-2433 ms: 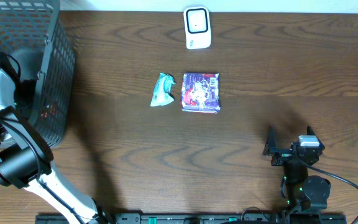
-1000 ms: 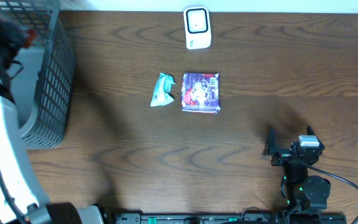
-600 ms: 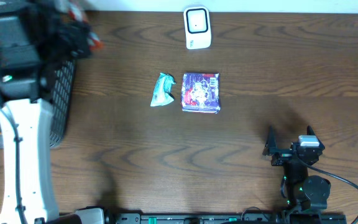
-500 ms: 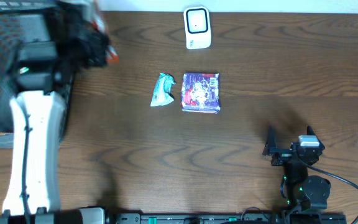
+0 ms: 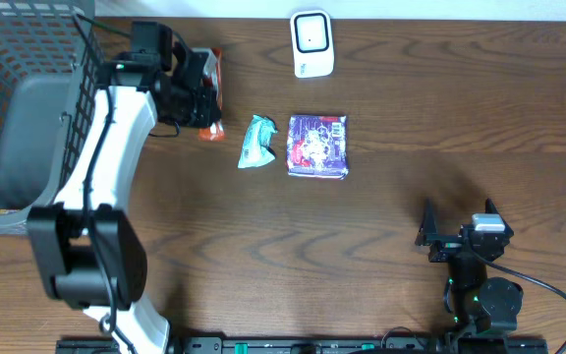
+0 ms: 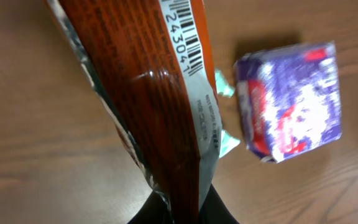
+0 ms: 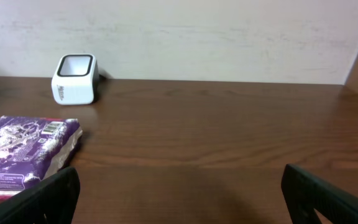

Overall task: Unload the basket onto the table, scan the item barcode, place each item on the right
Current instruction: 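Carry the orange bar out and place it left of the green packet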

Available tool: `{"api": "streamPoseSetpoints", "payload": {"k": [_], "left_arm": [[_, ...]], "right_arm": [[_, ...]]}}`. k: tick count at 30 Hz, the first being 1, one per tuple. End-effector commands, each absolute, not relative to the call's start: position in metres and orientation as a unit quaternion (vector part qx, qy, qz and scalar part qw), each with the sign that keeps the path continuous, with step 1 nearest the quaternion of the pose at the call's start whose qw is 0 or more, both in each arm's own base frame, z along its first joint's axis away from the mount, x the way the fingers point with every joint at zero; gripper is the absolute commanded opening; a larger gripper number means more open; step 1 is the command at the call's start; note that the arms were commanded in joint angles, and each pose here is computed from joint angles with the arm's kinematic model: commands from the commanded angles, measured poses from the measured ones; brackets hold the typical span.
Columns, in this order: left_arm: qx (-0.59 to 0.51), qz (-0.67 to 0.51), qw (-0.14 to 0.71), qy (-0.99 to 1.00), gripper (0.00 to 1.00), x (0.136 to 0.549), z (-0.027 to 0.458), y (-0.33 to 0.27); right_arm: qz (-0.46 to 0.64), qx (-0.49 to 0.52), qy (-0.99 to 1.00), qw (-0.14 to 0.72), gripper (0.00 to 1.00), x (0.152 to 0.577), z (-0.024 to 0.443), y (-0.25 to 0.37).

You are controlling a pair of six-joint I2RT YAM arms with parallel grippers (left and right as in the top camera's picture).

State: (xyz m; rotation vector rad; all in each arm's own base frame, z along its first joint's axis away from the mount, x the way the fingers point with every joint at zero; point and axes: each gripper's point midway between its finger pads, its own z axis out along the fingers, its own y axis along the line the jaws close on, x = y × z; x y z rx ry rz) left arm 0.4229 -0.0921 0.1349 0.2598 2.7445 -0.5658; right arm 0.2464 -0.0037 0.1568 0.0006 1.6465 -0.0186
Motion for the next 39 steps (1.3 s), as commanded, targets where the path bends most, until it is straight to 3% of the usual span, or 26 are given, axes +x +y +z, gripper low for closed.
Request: {"api": "streamPoseSetpoints", "payload": {"k": [1,10,19,21,23,24,28,34,39], "left_arm": [[0.064,-0.199,0.126,0.97,0.07,0.421,0.114,-0.091],[0.046,-0.2,0.054,0.977,0.08,0.412,0.06,-0.091],[0.04,-0.2,0.023,0.979,0.1,0.402,0.04,-0.093],[0.041,-0.2,0.022,0.979,0.17,0.402,0.04,-0.094],[0.042,-0.2,0.022,0.979,0.38,0.401,0.04,-0.095],[0.042,-0.2,0.022,0.979,0.43,0.401,0.04,-0.095],[0.043,-0.2,0.024,0.979,0.5,0.402,0.041,-0.095],[0.049,-0.201,0.062,0.976,0.5,0.419,0.077,-0.095],[0.061,-0.2,0.168,0.963,0.51,0.448,0.16,-0.089]], "right_arm": [[-0.01,-0.006,0.733,0.68,0.99,0.246,0.156,-0.002],[-0.01,-0.006,0.733,0.68,0.99,0.246,0.156,-0.002],[-0.01,-0.006,0.734,0.679,0.99,0.246,0.156,-0.002],[-0.01,-0.006,0.733,0.68,0.99,0.246,0.156,-0.002],[-0.009,-0.007,0.733,0.68,0.99,0.246,0.156,-0.002],[-0.01,-0.006,0.734,0.679,0.99,0.246,0.156,-0.002],[-0.01,-0.006,0.733,0.68,0.99,0.246,0.156,-0.002],[-0.01,-0.006,0.733,0.68,0.99,0.246,0.156,-0.002],[-0.01,-0.006,0.734,0.679,0.99,0.246,0.156,-0.002]]}}
